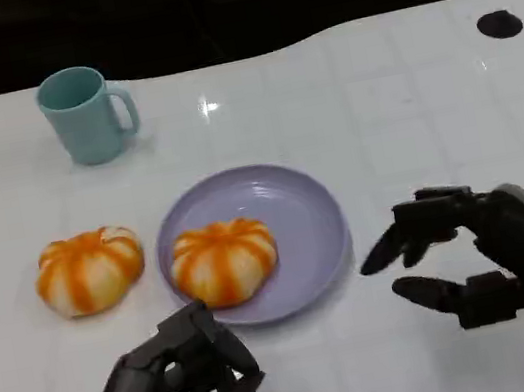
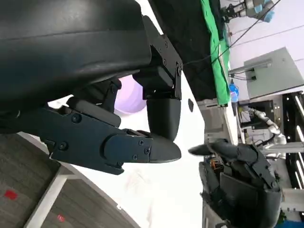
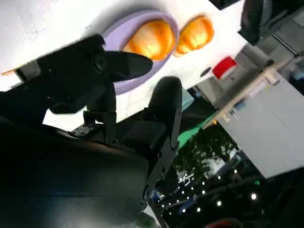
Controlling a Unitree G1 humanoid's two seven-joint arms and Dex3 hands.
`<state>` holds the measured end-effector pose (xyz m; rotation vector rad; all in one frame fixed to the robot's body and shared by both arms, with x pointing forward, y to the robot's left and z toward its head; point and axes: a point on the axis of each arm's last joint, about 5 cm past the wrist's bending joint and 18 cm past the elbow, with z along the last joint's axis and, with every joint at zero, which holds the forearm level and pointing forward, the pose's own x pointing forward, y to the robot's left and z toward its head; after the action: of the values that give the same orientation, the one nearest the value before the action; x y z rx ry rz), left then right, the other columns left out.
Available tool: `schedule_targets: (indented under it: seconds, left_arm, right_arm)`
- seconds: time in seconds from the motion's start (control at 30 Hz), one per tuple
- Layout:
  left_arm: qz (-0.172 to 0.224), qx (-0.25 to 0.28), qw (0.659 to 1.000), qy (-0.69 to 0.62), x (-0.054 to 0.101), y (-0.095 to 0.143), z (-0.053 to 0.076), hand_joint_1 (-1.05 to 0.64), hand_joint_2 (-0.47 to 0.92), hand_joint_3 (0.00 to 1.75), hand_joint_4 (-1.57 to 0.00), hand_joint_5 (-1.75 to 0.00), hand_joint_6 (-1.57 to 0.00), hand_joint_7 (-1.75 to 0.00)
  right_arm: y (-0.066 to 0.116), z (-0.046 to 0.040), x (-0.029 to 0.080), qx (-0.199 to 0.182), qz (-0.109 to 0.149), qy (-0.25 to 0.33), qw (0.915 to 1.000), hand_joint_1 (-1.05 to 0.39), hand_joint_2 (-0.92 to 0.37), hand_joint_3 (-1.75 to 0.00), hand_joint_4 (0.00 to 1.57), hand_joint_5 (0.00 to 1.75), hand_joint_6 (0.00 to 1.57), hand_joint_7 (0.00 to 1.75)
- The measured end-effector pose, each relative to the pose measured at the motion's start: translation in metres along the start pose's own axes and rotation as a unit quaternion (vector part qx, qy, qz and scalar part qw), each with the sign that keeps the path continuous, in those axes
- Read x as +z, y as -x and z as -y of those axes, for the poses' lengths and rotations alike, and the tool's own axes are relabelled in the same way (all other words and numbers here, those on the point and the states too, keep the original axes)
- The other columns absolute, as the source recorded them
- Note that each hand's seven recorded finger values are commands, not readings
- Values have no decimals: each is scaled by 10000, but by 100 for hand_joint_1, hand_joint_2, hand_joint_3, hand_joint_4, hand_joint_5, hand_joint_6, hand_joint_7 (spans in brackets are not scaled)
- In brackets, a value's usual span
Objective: Grasp the bread from the table and place it into the plate.
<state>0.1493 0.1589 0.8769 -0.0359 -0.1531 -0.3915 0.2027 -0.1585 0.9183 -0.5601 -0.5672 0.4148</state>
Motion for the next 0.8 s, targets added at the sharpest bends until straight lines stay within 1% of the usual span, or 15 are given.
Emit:
schedule_targets:
  seconds: [0.13,0.37,0.43,0.57,0.63,0.73,0.8]
  left_arm:
    - [-8,1,10000,-4,2,1,-3,-53,92,33,-69,-175,-57,-160]
    - [1,13,10000,-28,9,3,-14,-53,92,33,-69,-175,-57,-160]
    - [1,16,10000,-32,9,4,-17,-53,92,32,-69,-175,-58,-159]
    - [3,49,10000,-44,12,11,-36,-52,92,32,-69,-175,-58,-159]
    - [12,60,10000,-51,13,13,-43,-51,92,32,-69,-175,-58,-159]
    - [32,69,9999,-70,10,18,-49,-50,92,31,-69,-175,-59,-159]
    - [52,82,9999,-84,2,23,-54,-51,92,31,-70,-175,-59,-159]
  right_arm:
    - [73,-10,-10,-90,-108,-26,9999,-4,-30,-124,71,174,68,138]
    - [196,-24,23,-164,-214,-34,9996,-5,-26,-126,75,175,68,143]
    - [249,-43,26,-222,-293,-31,9993,-4,-25,-127,76,175,68,144]
    - [332,-110,25,-300,-463,5,9985,-6,-21,-132,77,174,68,146]
    - [346,-125,26,-320,-486,102,9983,-6,-19,-134,78,174,69,146]
    - [349,-136,29,-373,-427,272,9980,-7,-13,-140,83,172,72,143]
    - [357,-144,22,-416,-412,401,9975,-7,-11,-142,84,171,75,142]
